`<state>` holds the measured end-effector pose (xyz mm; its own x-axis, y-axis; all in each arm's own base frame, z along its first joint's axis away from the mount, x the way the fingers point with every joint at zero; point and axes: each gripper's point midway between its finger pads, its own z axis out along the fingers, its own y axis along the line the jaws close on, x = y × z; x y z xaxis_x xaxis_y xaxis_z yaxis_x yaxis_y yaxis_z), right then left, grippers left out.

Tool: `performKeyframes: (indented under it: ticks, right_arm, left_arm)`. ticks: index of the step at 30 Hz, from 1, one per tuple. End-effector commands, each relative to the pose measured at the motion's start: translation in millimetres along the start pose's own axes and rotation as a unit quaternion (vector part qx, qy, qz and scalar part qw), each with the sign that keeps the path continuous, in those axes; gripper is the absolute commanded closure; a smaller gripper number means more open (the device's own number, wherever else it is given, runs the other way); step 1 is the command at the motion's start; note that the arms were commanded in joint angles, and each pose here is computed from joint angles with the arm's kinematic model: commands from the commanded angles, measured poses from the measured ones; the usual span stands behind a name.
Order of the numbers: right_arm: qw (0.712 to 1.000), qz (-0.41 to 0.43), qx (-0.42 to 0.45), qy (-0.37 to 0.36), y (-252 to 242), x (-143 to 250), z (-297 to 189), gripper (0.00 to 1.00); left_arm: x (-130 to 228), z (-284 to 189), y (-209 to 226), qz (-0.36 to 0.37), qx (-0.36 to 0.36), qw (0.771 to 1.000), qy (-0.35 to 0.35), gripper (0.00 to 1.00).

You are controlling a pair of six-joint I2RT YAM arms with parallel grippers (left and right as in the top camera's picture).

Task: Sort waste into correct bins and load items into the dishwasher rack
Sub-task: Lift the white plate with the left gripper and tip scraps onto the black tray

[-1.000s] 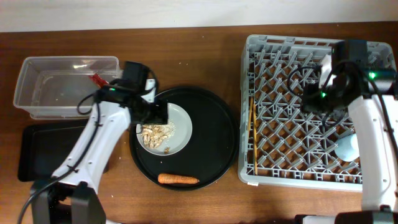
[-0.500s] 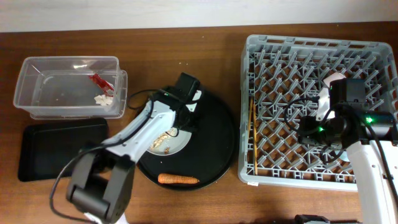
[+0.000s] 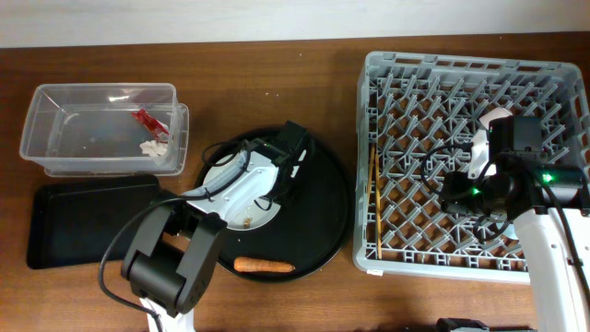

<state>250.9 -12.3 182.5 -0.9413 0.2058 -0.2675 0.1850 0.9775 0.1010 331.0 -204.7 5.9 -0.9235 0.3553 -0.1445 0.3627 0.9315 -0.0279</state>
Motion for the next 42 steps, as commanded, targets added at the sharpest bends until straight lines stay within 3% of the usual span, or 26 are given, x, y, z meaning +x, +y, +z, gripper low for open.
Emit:
performKeyframes:
  ticks: [1, 6, 11, 18, 24, 29, 36, 42]
  right_arm:
    - [1.000, 0.003, -0.006, -0.001, 0.8, 0.6, -0.3, 0.45]
    - [1.000, 0.002, -0.006, -0.001, 0.8, 0.6, -0.3, 0.45]
    - [1.000, 0.002, -0.006, -0.002, 0.7, 0.5, -0.3, 0.45]
    - [1.000, 0.002, -0.005, -0.002, 0.6, 0.5, -0.3, 0.45]
    - [1.000, 0.001, -0.005, -0.002, 0.6, 0.4, -0.3, 0.45]
    - [1.000, 0.000, -0.005, -0.002, 0.6, 0.4, -0.3, 0.45]
    - [1.000, 0.001, -0.002, -0.002, -0.7, 0.2, -0.3, 0.45]
    - [1.000, 0.001, -0.002, -0.002, -0.7, 0.2, -0.3, 0.45]
  left_arm:
    - [14.6, 20.5, -2.4, 0.005, -0.002, 0.999, 0.034, 0.99]
    - [6.9, -2.9, 14.2, 0.008, -0.056, 0.997, 0.042, 1.00]
    - [-9.1, -41.3, 14.1, -0.010, -0.058, 0.998, 0.013, 1.00]
    - [2.4, -94.3, 40.2, -0.045, -0.079, 0.996, -0.006, 1.00]
    - [15.5, -143.1, 99.4, -0.130, -0.081, 0.988, -0.034, 1.00]
    - [25.3, -149.5, 154.6, -0.201, -0.014, 0.979, -0.038, 1.00]
    - [36.2, -159.2, 196.8, -0.223, 0.080, 0.969, -0.072, 1.00]
    - [45.5, -186.9, 218.8, -0.252, 0.220, 0.930, -0.154, 1.00]
